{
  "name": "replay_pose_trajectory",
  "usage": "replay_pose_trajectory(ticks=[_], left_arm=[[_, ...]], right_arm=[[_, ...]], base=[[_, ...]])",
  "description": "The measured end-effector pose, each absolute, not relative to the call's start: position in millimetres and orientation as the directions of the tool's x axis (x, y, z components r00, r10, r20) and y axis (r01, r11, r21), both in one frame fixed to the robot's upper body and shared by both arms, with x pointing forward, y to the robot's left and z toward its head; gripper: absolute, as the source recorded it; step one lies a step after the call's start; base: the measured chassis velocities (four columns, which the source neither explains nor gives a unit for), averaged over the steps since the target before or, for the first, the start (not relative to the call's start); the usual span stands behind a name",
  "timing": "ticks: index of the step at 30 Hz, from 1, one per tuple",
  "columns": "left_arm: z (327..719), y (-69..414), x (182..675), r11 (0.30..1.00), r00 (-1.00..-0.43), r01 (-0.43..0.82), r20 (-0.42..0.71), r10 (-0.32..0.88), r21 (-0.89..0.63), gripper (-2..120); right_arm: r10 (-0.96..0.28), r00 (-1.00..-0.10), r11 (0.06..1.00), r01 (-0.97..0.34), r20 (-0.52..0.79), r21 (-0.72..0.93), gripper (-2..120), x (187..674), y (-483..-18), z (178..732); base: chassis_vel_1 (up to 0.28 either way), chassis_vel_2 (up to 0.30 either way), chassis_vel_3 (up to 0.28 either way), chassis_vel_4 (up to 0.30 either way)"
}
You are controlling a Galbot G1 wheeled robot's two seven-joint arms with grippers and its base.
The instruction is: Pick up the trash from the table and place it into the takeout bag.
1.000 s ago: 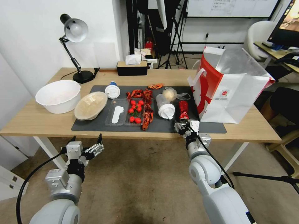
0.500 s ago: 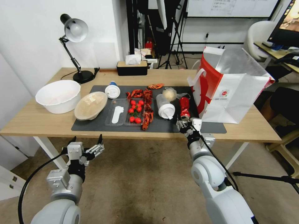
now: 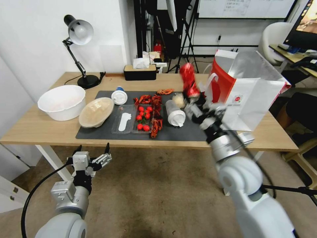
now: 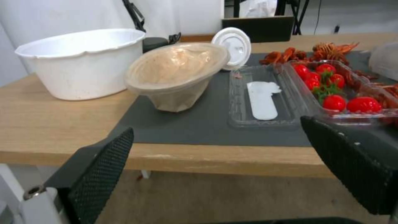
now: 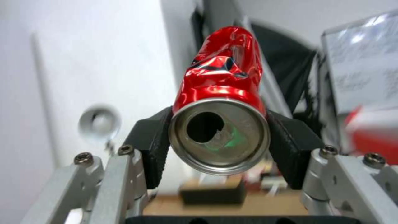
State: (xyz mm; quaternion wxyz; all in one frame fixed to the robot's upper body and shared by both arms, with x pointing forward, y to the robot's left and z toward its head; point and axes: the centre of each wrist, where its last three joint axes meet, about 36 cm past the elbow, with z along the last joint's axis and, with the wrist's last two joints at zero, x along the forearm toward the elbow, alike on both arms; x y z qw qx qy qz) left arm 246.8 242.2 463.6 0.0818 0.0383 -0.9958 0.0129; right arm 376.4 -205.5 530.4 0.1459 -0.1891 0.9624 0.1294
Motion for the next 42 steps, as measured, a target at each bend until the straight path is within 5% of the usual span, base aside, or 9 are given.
replay_pose_trajectory(ticks=[12, 25, 32, 39, 42], left_arm=[[463.4, 242.1, 245.8, 0.997, -0.984, -0.080, 0.163, -0.076, -0.016, 100], [463.9, 240.0, 243.8, 0.997, -0.985, -0.082, 0.156, -0.079, -0.014, 100], [464.1, 239.8, 240.7, 0.996, -0.986, -0.090, 0.143, -0.088, -0.010, 100], [463.9, 238.6, 240.2, 0.995, -0.986, -0.095, 0.141, -0.094, -0.006, 100], [463.6, 238.2, 240.2, 0.995, -0.986, -0.095, 0.141, -0.094, -0.005, 100]], right_arm=[[-0.292, -0.873, 0.904, -0.386, -0.390, 0.186, 51, 381.2, -219.7, 555.7], [0.114, -0.959, 0.977, 0.061, -0.258, 0.205, 51, 433.4, -291.6, 629.7], [0.217, -0.974, 0.959, 0.201, -0.062, 0.198, 77, 459.1, -296.1, 639.2], [0.224, -0.974, 0.958, 0.214, -0.034, 0.193, 99, 461.4, -296.8, 639.2], [0.219, -0.974, 0.957, 0.204, -0.053, 0.207, 100, 461.7, -298.1, 641.7]], base=[[0.000, 0.000, 0.000, 0.000], [0.000, 0.000, 0.000, 0.000], [0.000, 0.000, 0.000, 0.000], [0.000, 0.000, 0.000, 0.000], [0.000, 0.000, 0.000, 0.000]])
